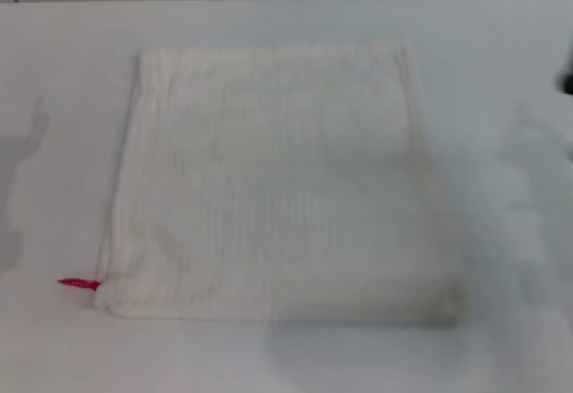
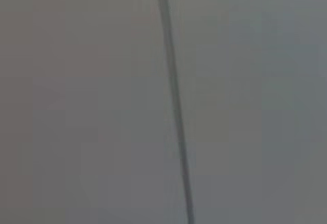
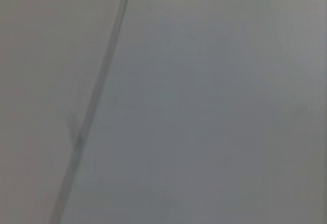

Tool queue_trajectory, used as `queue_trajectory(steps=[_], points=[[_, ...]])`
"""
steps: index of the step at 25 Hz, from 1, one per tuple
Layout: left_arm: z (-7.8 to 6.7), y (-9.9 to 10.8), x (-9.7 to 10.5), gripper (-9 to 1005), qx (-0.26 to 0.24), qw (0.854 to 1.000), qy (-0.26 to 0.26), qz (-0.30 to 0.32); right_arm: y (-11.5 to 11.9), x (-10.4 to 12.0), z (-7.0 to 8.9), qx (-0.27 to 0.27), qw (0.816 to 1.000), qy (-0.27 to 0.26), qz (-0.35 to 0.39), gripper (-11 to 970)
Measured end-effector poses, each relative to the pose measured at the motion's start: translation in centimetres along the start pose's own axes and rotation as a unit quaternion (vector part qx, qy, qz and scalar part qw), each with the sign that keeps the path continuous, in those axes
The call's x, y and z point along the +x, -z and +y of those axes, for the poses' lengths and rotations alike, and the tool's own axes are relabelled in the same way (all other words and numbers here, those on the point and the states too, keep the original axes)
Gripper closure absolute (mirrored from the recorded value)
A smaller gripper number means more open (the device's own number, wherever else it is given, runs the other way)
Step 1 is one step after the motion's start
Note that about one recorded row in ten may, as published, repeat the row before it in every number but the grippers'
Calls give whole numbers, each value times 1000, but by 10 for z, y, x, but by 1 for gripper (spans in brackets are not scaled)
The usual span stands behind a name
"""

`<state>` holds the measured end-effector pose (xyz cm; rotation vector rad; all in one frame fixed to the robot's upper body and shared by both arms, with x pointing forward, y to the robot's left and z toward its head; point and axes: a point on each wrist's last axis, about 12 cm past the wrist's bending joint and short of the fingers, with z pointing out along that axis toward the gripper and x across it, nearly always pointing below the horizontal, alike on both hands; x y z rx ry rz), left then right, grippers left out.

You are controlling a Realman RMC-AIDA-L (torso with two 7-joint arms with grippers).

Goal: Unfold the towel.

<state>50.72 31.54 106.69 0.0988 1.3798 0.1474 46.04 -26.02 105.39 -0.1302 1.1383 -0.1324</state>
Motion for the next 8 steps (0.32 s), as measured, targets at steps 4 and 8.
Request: queue_trajectory(steps=[4,8], points=[[27,32,35,162,-53,997,51,11,15,5,-19,40,999,0,12,937],[31,36,38,162,-63,997,50,19,21,13,-23,42,998,-1,44,937]])
